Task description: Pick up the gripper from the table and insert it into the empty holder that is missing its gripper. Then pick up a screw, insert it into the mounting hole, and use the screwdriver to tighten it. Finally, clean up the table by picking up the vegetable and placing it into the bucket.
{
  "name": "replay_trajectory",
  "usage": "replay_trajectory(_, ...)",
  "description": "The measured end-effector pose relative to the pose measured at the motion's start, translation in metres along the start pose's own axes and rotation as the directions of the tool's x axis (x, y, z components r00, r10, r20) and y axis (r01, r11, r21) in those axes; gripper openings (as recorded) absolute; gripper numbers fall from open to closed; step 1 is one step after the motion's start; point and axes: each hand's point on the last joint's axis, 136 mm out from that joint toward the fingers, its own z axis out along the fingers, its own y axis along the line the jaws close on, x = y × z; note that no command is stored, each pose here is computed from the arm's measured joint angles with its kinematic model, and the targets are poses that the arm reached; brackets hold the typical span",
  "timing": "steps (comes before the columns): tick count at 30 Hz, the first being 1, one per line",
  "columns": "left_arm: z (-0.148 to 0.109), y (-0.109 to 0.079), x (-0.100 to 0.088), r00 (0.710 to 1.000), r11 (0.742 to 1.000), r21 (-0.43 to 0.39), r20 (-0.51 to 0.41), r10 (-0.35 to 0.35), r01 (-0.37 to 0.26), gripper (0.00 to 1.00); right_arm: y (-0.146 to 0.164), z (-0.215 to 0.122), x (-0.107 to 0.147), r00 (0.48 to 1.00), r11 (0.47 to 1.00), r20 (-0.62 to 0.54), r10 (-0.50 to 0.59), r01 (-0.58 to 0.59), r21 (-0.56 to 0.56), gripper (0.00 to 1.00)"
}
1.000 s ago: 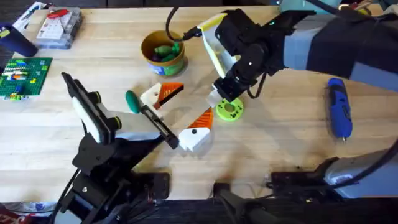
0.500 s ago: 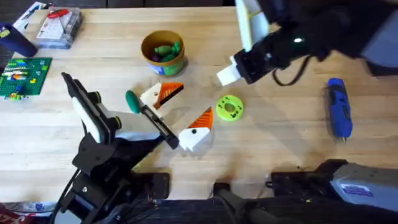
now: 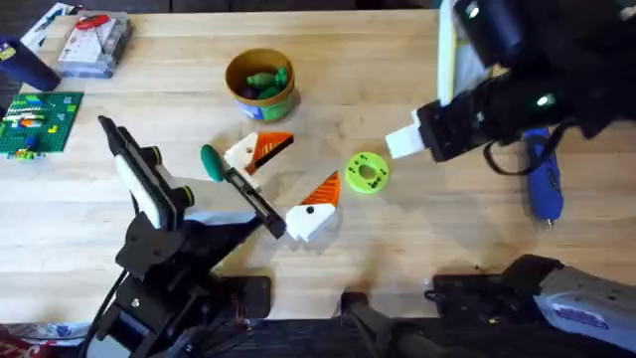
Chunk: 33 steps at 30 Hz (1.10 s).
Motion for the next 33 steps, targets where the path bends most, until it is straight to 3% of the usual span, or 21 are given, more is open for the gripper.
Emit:
replay_trajectory(9, 0.0, 0.0, 0.0, 1.0, 1.0, 0.0, 0.0, 0.0, 0.0, 0.992, 0.023, 0.069, 0.039, 0.998, 0.999, -0.05, -0.025, 0.024, -0.034, 0.539)
replay_trajectory(20, 0.0, 0.0, 0.0, 1.0, 1.0, 0.0, 0.0, 0.0, 0.0, 0.992, 0.03, 0.108, 0.048, 0.99, 0.999, -0.135, -0.036, 0.035, -0.015, 0.535)
replay_trajectory(28, 0.0, 0.0, 0.0, 1.0, 1.0, 0.0, 0.0, 0.0, 0.0, 0.992, 0.041, 0.113, 0.056, 0.984, 0.997, -0.16, -0.082, 0.079, -0.026, 0.244)
replay_trajectory(33, 0.0, 0.0, 0.0, 1.0, 1.0, 0.0, 0.0, 0.0, 0.0, 0.992, 0.041, 0.113, 0.056, 0.984, 0.997, -0.16, -0.082, 0.079, -0.026, 0.219)
